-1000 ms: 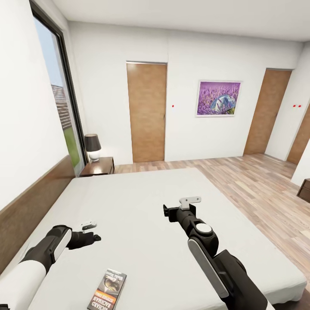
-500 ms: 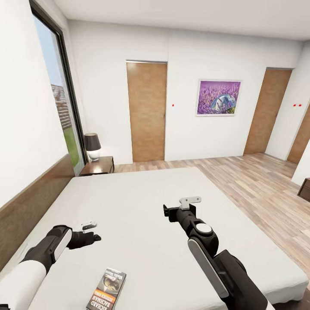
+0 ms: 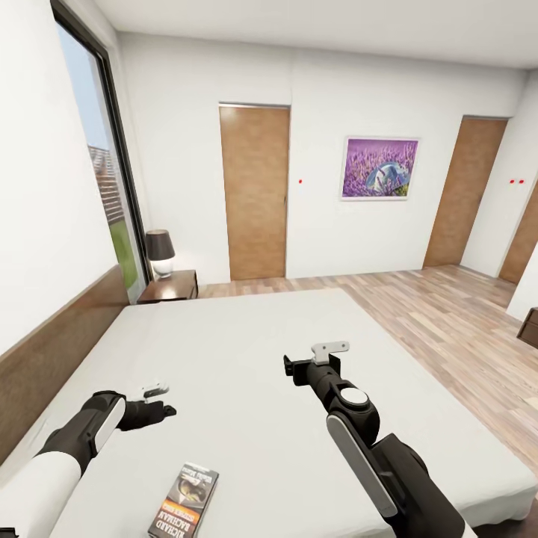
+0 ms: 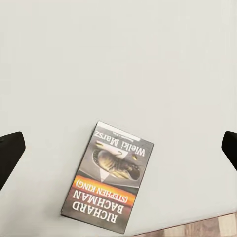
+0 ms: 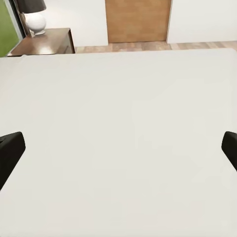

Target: In the bedroom, move the book from the bed onto either nightstand, and place the two sandals side by side next to the bed.

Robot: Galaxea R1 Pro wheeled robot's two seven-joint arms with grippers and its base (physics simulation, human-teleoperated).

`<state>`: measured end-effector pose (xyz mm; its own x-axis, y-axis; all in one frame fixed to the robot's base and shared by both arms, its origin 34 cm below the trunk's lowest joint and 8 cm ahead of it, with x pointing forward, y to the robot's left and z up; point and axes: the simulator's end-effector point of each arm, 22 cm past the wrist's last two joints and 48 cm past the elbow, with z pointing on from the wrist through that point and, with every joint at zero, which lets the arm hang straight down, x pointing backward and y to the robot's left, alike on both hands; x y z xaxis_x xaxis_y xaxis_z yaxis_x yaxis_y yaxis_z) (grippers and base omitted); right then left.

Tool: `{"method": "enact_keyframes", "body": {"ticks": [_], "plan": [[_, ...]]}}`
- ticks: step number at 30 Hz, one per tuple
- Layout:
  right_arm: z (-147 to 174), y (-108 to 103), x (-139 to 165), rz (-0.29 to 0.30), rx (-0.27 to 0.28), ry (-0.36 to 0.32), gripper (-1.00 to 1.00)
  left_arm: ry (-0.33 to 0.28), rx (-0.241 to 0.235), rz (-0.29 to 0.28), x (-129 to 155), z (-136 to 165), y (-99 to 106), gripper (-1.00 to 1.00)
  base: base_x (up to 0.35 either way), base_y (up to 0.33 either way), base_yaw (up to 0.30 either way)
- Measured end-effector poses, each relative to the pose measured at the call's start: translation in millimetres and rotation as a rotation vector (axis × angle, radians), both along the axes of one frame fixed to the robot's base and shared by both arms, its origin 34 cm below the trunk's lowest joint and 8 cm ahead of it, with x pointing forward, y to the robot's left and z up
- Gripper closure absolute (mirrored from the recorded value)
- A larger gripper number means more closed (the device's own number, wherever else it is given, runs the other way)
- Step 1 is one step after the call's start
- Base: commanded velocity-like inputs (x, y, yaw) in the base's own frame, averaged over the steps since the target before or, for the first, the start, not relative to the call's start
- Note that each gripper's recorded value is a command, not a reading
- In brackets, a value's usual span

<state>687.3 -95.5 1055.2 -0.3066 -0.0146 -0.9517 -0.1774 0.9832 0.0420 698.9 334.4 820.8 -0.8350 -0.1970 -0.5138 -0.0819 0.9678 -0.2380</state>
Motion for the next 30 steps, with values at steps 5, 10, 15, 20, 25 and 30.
{"method": "enact_keyframes", "body": {"ticks": [5,10,15,20,25,30], "plan": [[-7,0,1,0.0,0.0,0.0,-1.0,-0.009,-0.001,-0.001,2,-6,-1,-1.0,0.0,0.0,0.0],[-14,0,1,0.0,0.0,0.0,-1.0,-0.014,-0.003,-0.002,4,-13,-3,-1.0,0.0,0.0,0.0],[-21,-1,2,-0.001,-0.001,0.0,-1.0,-0.015,-0.005,-0.003,4,-20,-4,-1.0,0.0,0.0,0.0],[-28,-1,2,-0.001,-0.002,0.0,-1.0,-0.015,-0.006,-0.004,5,-27,-5,-1.0,0.0,0.0,0.0],[-36,-1,2,-0.001,-0.002,0.0,-1.0,-0.014,-0.011,-0.006,5,-35,-8,-1.0,0.0,0.0,0.0],[-43,-1,2,-0.001,-0.003,0.0,-1.0,-0.012,-0.02,-0.012,5,-44,-16,-1.0,0.0,0.0,0.0]]}}
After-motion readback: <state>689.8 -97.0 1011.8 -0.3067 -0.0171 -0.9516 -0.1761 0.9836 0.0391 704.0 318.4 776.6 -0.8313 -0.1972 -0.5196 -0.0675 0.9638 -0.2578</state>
